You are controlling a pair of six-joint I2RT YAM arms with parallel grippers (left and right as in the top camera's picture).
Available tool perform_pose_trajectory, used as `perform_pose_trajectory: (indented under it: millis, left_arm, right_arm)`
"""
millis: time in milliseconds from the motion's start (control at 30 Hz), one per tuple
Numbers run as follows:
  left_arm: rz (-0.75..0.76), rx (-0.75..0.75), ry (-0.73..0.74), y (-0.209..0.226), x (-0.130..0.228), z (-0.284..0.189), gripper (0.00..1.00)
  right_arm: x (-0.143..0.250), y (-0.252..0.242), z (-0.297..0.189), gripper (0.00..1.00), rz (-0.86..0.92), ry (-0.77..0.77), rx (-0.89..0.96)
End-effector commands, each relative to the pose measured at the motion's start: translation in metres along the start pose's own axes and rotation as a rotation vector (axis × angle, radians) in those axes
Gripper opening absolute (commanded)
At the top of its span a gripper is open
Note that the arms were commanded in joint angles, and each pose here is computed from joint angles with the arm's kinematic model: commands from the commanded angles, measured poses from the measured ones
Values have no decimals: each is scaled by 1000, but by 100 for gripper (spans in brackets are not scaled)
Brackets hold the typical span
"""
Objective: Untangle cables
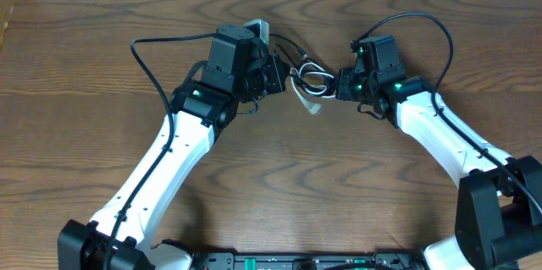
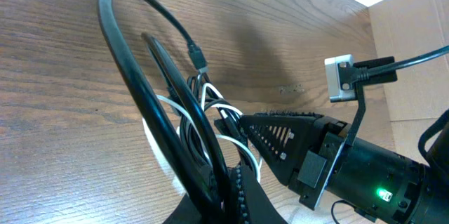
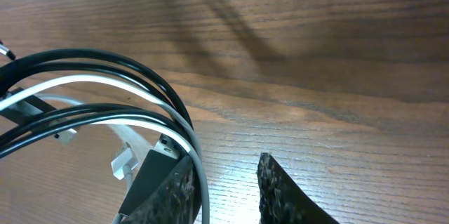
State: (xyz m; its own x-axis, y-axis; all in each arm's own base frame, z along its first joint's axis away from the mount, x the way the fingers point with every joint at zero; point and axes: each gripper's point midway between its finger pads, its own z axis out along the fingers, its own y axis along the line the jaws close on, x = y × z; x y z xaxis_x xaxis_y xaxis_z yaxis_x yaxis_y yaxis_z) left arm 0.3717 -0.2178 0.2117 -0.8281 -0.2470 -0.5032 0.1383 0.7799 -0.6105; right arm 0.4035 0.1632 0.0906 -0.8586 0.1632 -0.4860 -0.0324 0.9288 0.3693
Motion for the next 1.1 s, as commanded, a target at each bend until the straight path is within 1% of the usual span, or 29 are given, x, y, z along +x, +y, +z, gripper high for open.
perform_pose_trajectory:
  millis: [0, 200, 267, 300, 367, 400, 500, 567, 600, 700, 800, 833, 967, 1000, 1033, 1067]
  left_arm:
    - [-7, -22, -50, 6, -15, -7, 7]
    - [-56, -67, -101, 33, -35, -17, 7]
    - [-75, -143, -133, 51, -41, -21, 7]
    - [-89, -233, -144, 69, -40, -24, 7]
    - [-97, -250, -117, 72, -33, -23, 7]
    - [-97, -253, -99, 72, -28, -21, 8]
    - [-97, -247, -87, 69, -24, -17, 7]
    - [-133, -229, -104, 65, -27, -16, 7]
    - [-172, -183, -121, 57, -33, -15, 8]
    - [-253, -152, -132, 52, -35, -15, 7]
    - [-365, -145, -140, 52, -35, -15, 7]
    - [-394, -143, -142, 52, -35, -15, 8]
    - [-594, -124, -150, 50, -34, -14, 7]
    - [-651, -110, -142, 48, -33, -14, 7]
    - [-755, -88, -128, 45, -30, -13, 7]
    - [-800, -79, -122, 43, -29, -13, 7]
  right_arm:
    - [-8, -28, 0, 24, 21, -23, 103]
    - [6, -83, -12, 22, 130, 54, 244]
    - [13, -96, -16, 21, 163, 86, 273]
    - [19, -107, -20, 20, 188, 116, 296]
    - [22, -109, -21, 20, 195, 130, 295]
    - [22, -103, -20, 23, 170, 141, 259]
    - [16, -51, -12, 43, -18, 151, -32]
    - [10, -7, -17, 55, -138, 128, -275]
    - [2, 34, -27, 63, -231, 76, -480]
    - [-4, 60, -33, 70, -295, 29, -577]
    - [0, 78, -34, 75, -363, 13, -615]
    - [3, 83, -34, 76, -403, 8, -625]
    - [20, 105, -34, 77, -583, -7, -662]
    - [24, 110, -33, 76, -614, -9, -663]
    - [27, 113, -29, 75, -650, -13, -642]
    - [28, 114, -26, 74, -663, -16, -617]
